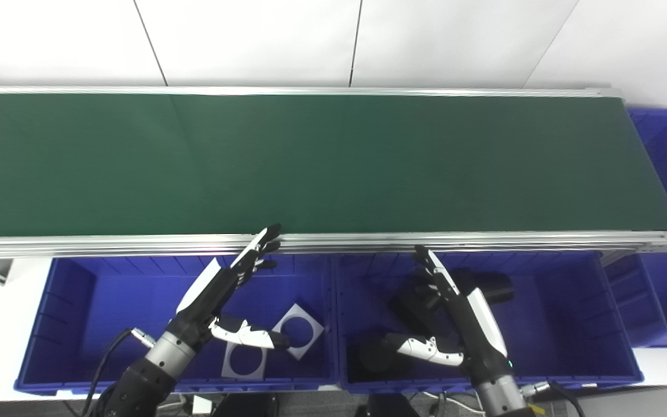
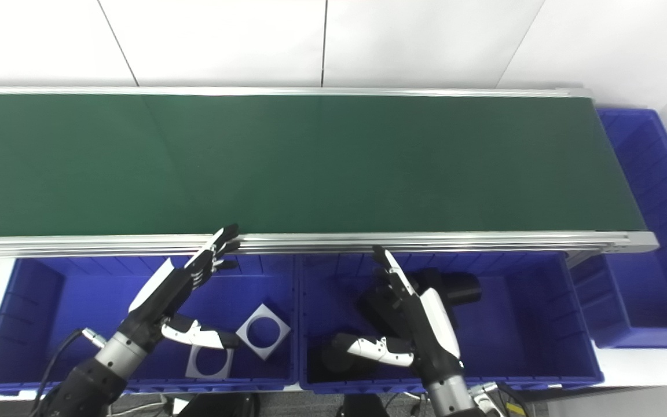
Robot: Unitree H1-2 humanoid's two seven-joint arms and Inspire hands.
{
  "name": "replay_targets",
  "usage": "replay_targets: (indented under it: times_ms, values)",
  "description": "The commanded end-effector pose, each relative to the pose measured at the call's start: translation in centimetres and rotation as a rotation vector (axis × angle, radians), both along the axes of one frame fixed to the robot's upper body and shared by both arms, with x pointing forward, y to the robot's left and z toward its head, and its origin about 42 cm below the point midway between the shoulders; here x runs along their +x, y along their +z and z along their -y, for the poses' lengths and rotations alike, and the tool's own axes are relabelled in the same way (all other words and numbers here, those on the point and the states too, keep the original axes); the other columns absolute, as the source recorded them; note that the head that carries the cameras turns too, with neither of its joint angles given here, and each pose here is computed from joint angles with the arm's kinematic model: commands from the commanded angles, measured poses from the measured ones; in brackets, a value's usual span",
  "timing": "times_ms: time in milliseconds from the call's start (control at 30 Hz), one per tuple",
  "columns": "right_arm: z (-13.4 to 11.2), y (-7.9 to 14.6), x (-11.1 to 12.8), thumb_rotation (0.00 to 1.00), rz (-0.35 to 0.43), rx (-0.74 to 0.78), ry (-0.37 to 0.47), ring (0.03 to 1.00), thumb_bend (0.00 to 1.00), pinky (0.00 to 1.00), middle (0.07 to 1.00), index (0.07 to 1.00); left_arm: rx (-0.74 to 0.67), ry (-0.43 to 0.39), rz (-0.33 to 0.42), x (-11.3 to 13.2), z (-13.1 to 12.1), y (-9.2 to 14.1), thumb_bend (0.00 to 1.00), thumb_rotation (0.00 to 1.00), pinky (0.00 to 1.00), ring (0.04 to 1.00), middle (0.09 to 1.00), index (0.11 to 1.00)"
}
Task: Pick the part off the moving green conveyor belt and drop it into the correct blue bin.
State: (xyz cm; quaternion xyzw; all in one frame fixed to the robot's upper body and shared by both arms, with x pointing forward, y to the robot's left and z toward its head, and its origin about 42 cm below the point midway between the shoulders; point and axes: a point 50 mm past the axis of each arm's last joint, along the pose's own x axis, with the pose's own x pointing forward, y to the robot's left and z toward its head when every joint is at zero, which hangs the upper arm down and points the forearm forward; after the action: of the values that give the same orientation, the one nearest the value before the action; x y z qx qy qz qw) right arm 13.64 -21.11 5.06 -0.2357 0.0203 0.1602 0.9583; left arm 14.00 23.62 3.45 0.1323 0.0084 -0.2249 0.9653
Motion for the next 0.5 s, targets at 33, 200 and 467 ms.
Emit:
replay_targets:
  times_ms: [33,200,467]
  values:
    - [-0.2,0.7,0.3,0.52,0.093,0.046,-0.003,0.861,0.86,0.72,0.917,0.970,-0.015,0.018,0.063,0.2,0.0,0.5,0.92,0.31,0.84,0.955,0.996,0.986]
    - [-0.1,0.3,0.3,0.51,0.098,0.050,-0.006,0.856,0.85,0.72,0.919,0.970,-0.024,0.025,0.054,0.0,0.0,0.3,0.92,0.29,0.84,0.947,0.988,0.973]
    - [0.0,-0.3,0.3,0.50,0.111,0.055,-0.015,0.851,0.87,0.72,0.903,0.955,-0.036,0.024,0.037,-0.5,0.0,0.1,0.93,0.26,0.80,0.930,0.981,0.962]
